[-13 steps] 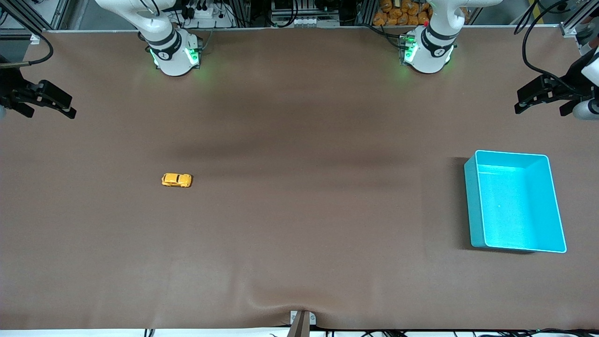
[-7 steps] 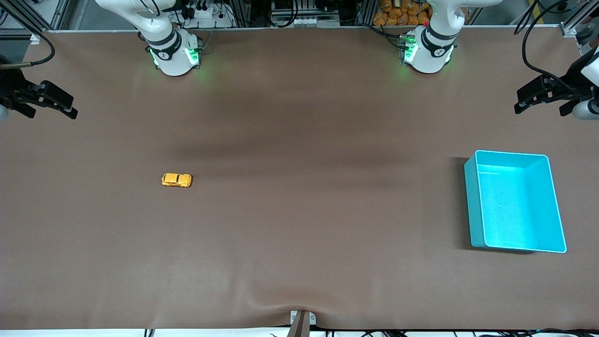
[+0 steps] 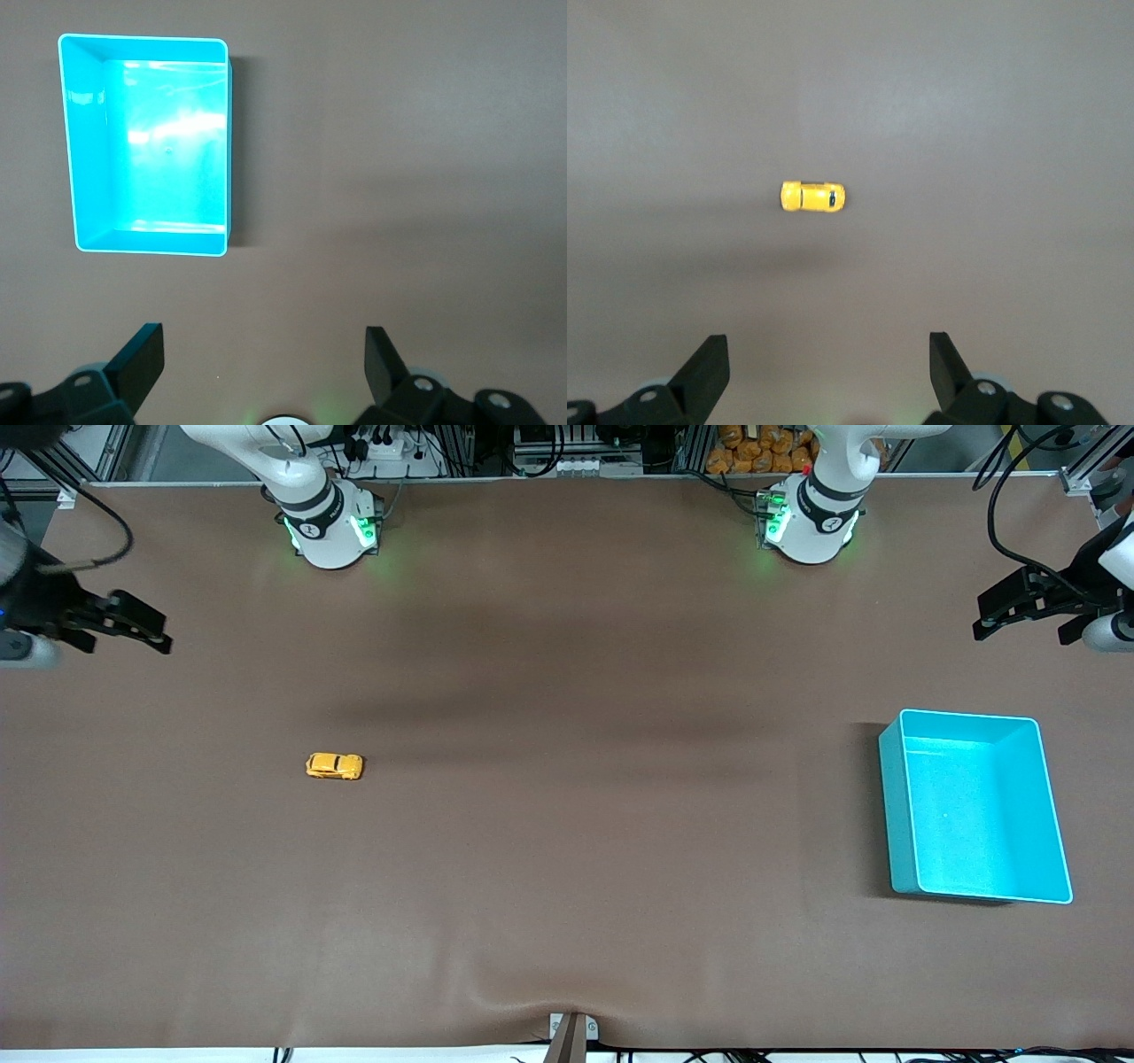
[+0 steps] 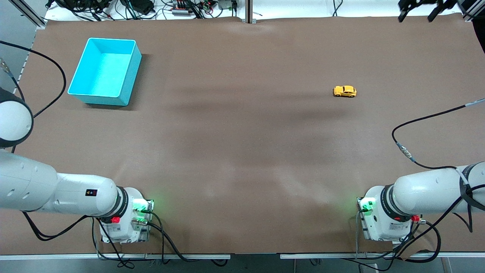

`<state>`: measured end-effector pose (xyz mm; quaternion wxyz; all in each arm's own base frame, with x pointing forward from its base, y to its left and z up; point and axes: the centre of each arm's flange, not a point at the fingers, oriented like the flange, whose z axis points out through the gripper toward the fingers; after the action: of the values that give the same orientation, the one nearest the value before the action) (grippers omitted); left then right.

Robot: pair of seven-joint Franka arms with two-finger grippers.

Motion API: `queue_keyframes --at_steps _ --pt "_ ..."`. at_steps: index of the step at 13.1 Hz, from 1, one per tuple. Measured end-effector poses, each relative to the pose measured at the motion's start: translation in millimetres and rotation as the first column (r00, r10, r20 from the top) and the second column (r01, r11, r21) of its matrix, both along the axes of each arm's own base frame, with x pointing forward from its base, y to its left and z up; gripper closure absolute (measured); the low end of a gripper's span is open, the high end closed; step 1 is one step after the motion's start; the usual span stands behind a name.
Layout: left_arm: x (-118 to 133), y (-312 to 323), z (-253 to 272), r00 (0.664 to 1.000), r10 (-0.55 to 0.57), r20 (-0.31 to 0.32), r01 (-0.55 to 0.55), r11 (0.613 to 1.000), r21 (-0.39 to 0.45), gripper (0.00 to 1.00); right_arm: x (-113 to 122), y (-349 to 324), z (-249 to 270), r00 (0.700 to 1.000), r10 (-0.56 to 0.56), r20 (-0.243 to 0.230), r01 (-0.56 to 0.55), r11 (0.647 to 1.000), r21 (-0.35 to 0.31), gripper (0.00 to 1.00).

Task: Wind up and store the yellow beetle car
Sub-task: 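Move the right gripper down over the yellow beetle car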

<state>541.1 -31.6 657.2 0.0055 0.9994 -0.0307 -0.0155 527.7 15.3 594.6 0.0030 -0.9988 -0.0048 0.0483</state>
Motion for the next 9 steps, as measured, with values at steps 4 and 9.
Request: queue_keyframes --at_steps 4,9 --pt "0 -2 0 1.000 -0.004 0.001 0.004 1.000 0.000 0.00 1 12 -99 0.967 0.250 -0.043 -0.249 0.968 0.027 0.00" --pt "0 -3 0 1.000 -0.005 0.001 0.005 1.000 0.000 0.00 -14 21 -211 0.820 0.569 -0.057 -0.572 0.814 -0.104 0.00"
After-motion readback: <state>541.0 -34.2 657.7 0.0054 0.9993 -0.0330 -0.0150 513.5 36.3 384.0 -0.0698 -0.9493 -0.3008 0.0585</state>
